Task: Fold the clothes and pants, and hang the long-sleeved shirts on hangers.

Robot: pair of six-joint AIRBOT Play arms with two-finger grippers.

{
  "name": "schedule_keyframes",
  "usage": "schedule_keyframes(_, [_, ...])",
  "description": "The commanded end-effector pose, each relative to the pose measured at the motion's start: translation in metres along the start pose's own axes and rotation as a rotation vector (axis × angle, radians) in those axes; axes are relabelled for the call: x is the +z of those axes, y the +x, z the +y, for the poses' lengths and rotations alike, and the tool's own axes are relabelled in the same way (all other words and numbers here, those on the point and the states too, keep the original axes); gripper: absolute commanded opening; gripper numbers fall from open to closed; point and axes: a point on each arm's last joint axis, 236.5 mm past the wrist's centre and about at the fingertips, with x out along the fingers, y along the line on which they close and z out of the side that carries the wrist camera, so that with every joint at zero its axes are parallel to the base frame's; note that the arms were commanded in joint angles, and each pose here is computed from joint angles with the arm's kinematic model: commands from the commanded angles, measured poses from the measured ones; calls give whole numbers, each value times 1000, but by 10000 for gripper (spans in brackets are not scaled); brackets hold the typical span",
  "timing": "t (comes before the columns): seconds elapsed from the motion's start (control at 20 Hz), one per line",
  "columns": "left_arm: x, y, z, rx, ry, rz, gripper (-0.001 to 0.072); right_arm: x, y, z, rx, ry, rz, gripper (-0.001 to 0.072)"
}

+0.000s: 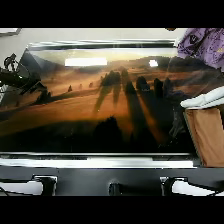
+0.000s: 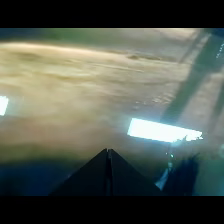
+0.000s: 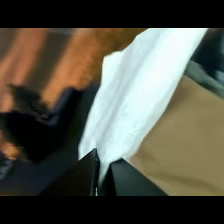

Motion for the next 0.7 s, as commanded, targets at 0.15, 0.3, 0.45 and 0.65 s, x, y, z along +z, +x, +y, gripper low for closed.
schedule_keyframes(0.15, [-12,0,1,6,5,50,16,-25,-16,-59,-241,-88,110,31])
schedule_keyframes(0.3, [-12,0,2,6,5,53,16,-33,-15,-82,-338,-146,155,31])
schedule_keyframes(0.45, [-13,0,2,6,5,53,16,-52,0,-103,-406,-167,215,31])
schedule_keyframes(0.65, [-13,0,2,6,5,53,16,-93,21,-141,-511,-178,286,31])
